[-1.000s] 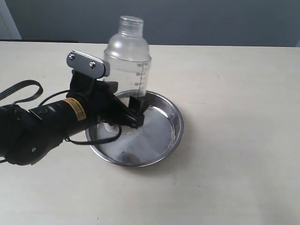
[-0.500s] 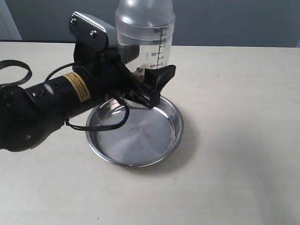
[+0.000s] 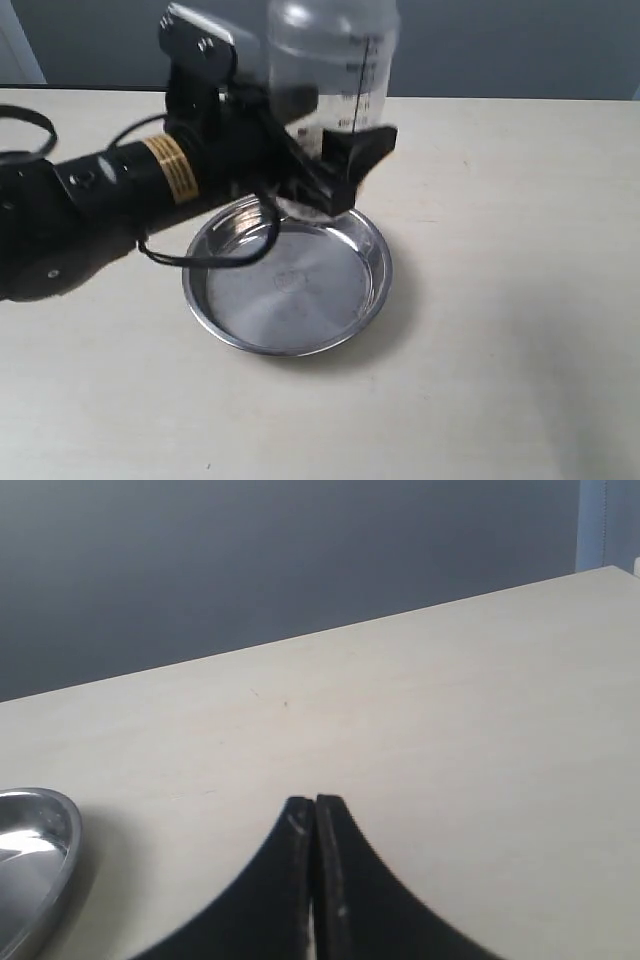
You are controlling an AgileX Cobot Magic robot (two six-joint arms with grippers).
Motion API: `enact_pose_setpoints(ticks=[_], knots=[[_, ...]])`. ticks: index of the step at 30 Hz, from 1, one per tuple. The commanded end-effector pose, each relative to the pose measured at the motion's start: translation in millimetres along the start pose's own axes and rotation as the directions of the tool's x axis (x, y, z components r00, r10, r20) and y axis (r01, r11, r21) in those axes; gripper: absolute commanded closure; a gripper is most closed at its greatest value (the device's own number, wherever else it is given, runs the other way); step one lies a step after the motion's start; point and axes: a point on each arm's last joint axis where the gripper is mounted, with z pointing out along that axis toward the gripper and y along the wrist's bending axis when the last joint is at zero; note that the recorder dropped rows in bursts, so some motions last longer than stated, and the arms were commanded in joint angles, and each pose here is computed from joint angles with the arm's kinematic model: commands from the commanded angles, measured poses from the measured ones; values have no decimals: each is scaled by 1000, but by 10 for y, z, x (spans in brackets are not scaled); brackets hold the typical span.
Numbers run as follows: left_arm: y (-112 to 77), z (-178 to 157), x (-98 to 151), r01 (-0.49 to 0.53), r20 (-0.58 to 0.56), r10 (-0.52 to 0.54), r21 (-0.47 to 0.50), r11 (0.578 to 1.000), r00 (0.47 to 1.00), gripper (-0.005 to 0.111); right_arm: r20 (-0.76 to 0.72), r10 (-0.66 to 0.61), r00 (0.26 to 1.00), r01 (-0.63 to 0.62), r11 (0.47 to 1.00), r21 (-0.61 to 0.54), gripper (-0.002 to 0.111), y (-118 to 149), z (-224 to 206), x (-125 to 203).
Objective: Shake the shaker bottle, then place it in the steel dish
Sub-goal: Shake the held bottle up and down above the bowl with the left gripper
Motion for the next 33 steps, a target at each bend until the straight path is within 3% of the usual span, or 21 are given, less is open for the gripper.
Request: enact_pose_setpoints(ticks=[1,2,4,6,8,10,12,13,14,15,17,19,21,22,24,26,28,29,31,33], knots=[[111,79,583,30,-203,-42,-64,998,978,106,10,-3,1000,3,1000,2,109,-1,-3,-5],[75,81,478,34,-118,-37,-29,999,992,106,10,-3,1000,3,1000,2,109,-1,-3,-5],[-63,20,13,-8,78,4,53,999,997,106,10,-3,1000,3,1000,2,109,-1,-3,-5],[-32,19,56,5,24,-6,19,1000,1000,106,10,-3,1000,3,1000,2,109,-1,-3,-5],[51,62,406,-18,-145,12,-36,999,989,106,9,-6,1000,6,1000,3,109,-2,-3,-4],[112,93,631,14,-198,-29,-76,997,980,106,9,-6,1000,6,1000,3,109,-2,-3,-4],[40,98,450,-7,-88,6,-16,1000,996,106,9,-6,1000,6,1000,3,109,-2,-3,-4],[-53,70,198,-39,26,38,38,999,999,106,9,-6,1000,6,1000,3,109,-2,-3,-4],[-76,37,42,-53,64,50,40,998,997,106,9,-6,1000,6,1000,3,109,-2,-3,-4],[-38,46,91,-22,21,22,4,1000,1000,106,9,-6,1000,6,1000,3,109,-2,-3,-4],[72,82,449,-18,-162,8,-65,998,987,106,9,-6,1000,6,1000,3,109,-2,-3,-4],[148,116,681,45,-203,-68,-119,992,977,106,9,-6,1000,6,1000,3,109,-2,-3,-4],[77,136,465,67,-76,-71,-47,997,995,106,9,-6,1000,6,1000,3,109,-2,-3,-4],[10,120,248,34,8,-34,11,999,999,106,9,-6,1000,6,1000,3,109,-2,-3,-4],[-51,65,-76,-14,83,11,34,999,996,106,10,-4,1000,4,1000,2,109,-2,-3,-5],[-3,71,10,-17,-39,17,-19,1000,999,106,10,-4,1000,4,1000,2,109,-2,-3,-5],[83,117,475,-40,-243,26,-51,998,970,106,10,-4,1000,4,1000,2,109,-2,-3,-5],[104,127,638,-34,-288,16,-55,998,957,106,10,-4,1000,4,1000,2,109,-2,-3,-5],[87,154,681,-26,-258,17,-32,999,966,106,10,-4,1000,4,1000,2,109,-2,-3,-5],[-46,139,332,-61,-96,65,45,997,993,106,10,-4,1000,4,1000,2,109,-2,-3,-5]])
